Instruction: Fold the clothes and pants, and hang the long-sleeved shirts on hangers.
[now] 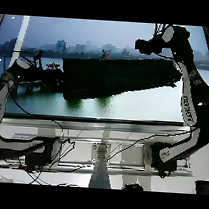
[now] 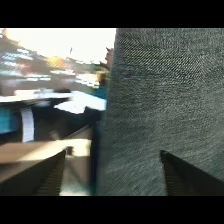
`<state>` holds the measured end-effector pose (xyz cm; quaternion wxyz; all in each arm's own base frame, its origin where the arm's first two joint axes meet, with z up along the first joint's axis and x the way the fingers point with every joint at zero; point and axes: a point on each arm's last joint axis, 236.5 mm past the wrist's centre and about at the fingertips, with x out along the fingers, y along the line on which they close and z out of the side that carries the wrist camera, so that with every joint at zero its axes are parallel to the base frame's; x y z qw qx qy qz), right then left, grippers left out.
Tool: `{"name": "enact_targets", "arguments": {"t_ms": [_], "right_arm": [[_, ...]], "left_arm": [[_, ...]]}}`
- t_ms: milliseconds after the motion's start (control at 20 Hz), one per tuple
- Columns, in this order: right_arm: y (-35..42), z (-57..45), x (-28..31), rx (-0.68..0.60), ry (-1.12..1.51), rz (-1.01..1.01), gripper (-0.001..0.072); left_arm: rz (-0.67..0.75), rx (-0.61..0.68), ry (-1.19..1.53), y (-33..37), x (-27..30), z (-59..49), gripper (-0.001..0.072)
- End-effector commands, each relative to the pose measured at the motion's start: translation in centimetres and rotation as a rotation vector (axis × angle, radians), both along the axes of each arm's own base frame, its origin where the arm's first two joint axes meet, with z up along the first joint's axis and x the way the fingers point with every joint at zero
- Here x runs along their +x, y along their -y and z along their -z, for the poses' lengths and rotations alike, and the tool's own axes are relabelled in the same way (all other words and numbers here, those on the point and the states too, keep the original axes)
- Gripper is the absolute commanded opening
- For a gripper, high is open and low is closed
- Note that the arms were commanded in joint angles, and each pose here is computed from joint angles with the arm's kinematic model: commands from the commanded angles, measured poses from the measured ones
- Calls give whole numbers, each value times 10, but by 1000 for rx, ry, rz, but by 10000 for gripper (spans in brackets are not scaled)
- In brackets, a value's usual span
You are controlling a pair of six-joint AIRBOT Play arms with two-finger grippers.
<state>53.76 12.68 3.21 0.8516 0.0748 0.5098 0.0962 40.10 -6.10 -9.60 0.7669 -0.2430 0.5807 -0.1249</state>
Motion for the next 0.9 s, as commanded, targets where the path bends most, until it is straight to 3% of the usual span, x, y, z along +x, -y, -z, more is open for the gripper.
{"name": "enact_targets", "arguments": {"t_ms": [0, 200, 250, 300, 350, 500, 650, 850], "right_arm": [[-1, -1, 3, 2, 13, 0, 61], [-15, -6, 6, 21, 40, -14, 62], [-25, -8, 7, 30, 59, -27, 61], [-36, -11, 8, 35, 78, -42, 61], [-50, -14, 8, 40, 98, -62, 61], [-96, -13, 2, 53, 132, -133, 61], [-151, 15, -17, 66, 92, -221, 62], [-280, 70, -94, 276, -104, -337, 61]], "left_arm": [[34, -85, 12, 31, 3, 19, 466], [68, -69, 27, 48, 4, 21, 456], [84, -69, 26, 55, 2, 21, 304], [97, -71, 25, 59, 0, 20, 71], [109, -77, 23, 62, -1, 18, 23], [243, -41, 25, 53, -6, -9, 21], [347, 105, 33, 20, -8, -65, 21], [352, 232, 214, -3, -2, -170, 22]]}}
